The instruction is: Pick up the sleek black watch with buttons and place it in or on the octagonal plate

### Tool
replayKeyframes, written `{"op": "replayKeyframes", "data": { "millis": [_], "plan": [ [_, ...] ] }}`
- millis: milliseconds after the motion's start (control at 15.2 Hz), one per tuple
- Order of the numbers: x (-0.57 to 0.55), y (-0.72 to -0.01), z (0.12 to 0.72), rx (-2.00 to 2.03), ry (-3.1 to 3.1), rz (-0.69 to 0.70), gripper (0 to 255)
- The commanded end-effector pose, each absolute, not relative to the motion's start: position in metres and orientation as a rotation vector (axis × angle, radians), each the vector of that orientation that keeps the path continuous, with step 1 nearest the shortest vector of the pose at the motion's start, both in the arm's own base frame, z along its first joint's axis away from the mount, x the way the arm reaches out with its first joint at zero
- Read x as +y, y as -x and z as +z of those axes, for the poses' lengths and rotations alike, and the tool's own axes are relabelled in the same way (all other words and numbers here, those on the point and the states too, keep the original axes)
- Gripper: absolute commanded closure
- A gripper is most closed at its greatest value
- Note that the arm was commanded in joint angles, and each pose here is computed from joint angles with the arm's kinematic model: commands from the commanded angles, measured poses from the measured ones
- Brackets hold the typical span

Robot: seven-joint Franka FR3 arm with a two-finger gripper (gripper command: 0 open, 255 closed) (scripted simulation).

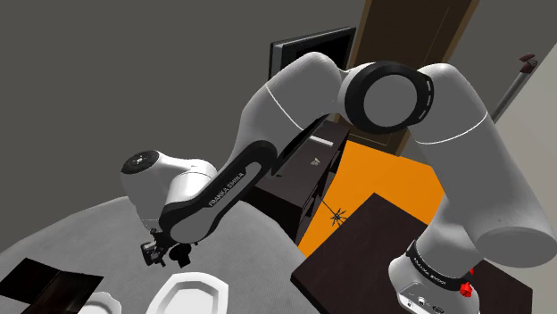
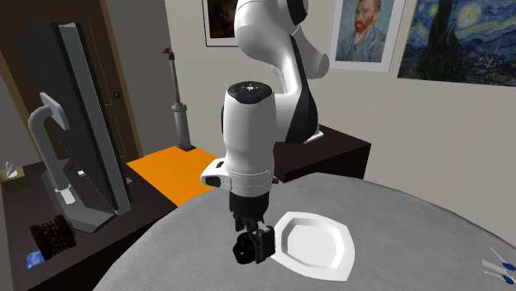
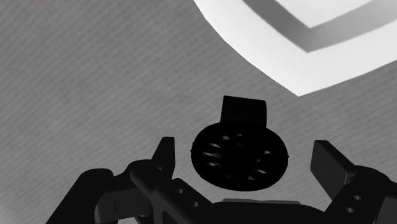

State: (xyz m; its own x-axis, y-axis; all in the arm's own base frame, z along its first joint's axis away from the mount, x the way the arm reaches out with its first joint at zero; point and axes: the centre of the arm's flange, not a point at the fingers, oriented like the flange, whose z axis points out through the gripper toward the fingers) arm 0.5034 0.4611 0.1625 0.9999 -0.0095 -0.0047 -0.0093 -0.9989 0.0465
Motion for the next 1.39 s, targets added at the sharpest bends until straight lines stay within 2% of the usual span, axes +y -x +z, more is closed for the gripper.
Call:
{"op": "replayKeyframes", "data": {
  "millis": [0,198,264,858,1320],
  "plan": [
    [0.461,-0.503,0.162,-0.014,-3.095,-0.007,0],
    [0.461,-0.503,0.162,-0.014,-3.095,-0.007,0],
    [0.461,-0.503,0.162,-0.014,-3.095,-0.007,255],
    [0.461,-0.503,0.162,-0.014,-3.095,-0.007,255],
    [0.461,-0.503,0.199,-0.014,-3.095,-0.007,255]
  ]
}}
